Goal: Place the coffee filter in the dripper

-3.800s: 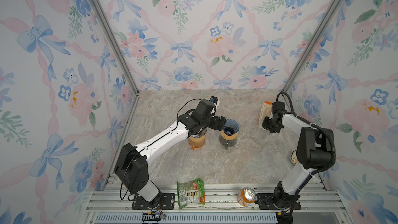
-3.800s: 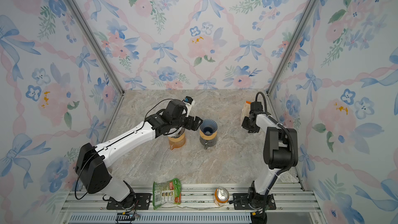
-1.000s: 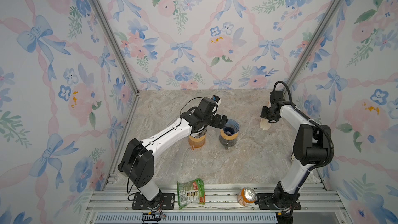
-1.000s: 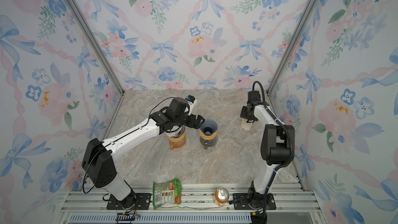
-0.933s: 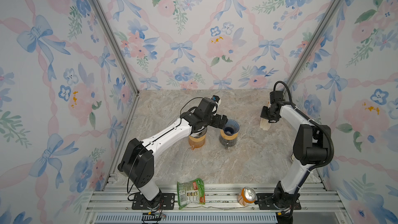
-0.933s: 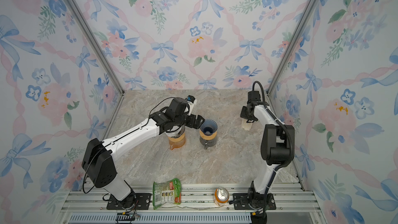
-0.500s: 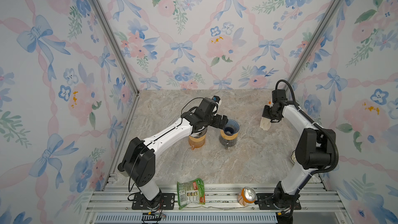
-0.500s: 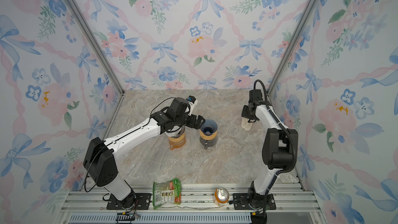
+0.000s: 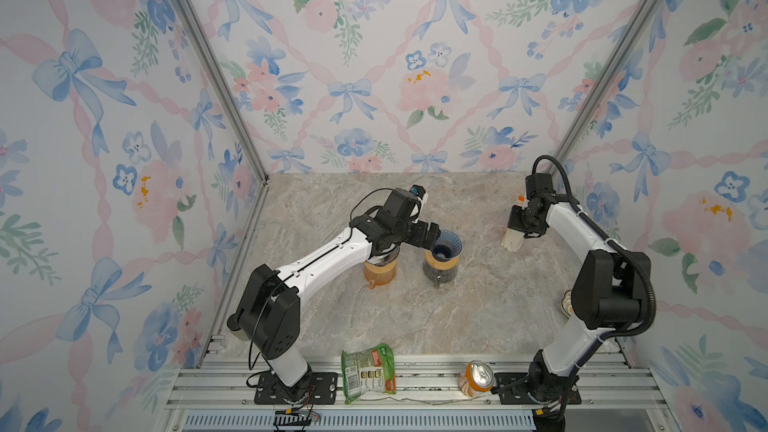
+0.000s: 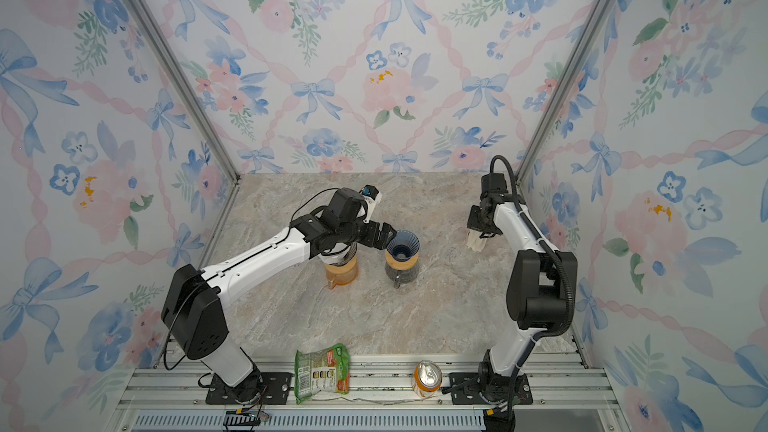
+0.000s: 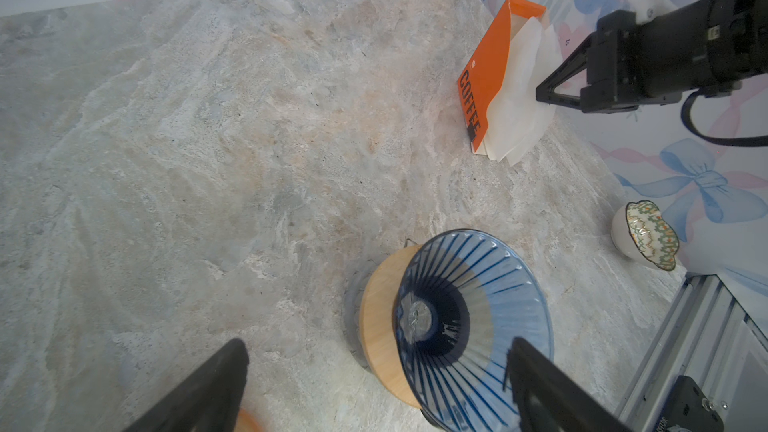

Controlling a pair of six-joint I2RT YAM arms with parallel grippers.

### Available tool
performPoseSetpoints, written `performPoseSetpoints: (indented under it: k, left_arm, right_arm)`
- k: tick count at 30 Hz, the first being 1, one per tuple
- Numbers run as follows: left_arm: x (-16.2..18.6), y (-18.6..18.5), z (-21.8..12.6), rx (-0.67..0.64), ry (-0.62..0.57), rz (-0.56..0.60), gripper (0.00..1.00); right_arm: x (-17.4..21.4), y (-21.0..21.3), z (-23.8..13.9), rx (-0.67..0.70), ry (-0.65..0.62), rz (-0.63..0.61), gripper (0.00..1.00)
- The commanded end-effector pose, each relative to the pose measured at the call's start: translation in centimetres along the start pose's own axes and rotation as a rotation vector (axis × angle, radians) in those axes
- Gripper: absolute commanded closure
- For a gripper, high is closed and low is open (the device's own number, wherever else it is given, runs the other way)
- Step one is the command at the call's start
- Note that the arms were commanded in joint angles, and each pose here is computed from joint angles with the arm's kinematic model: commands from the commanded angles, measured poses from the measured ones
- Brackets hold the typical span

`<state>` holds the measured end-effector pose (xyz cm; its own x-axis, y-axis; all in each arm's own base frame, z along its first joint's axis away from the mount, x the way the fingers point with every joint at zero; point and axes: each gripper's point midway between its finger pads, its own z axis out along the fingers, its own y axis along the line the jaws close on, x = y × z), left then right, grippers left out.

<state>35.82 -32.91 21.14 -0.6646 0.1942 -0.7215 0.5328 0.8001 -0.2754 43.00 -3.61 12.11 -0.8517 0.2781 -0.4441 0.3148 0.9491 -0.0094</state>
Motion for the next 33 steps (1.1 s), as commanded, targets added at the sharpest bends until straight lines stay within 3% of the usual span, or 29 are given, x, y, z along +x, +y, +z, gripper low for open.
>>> performPoseSetpoints:
  k: [1, 11, 25, 33]
  left_arm:
    - [-0.7, -0.1, 0.3, 0.012, -0.010, -0.009, 0.02]
    - [-0.7, -0.2, 0.5, 0.016, -0.004, -0.008, 0.02]
    - [-0.9, -0.3, 0.1, 0.020, -0.014, -0.007, 0.02]
    - [-0.8, -0.2, 0.1, 0.018, -0.013, -0.006, 0.02]
  right_arm:
    - [0.7, -0.6, 0.3, 0.067, 0.035, -0.041, 0.94]
    - [0.5, 0.2, -0.4, 0.047, 0.017, -0.048, 0.78]
    - [0.3, 2.8, -4.8, -0.005, -0.060, -0.084, 0.76]
    - [0.8, 4.1, -4.8, -0.031, -0.066, -0.108, 0.74]
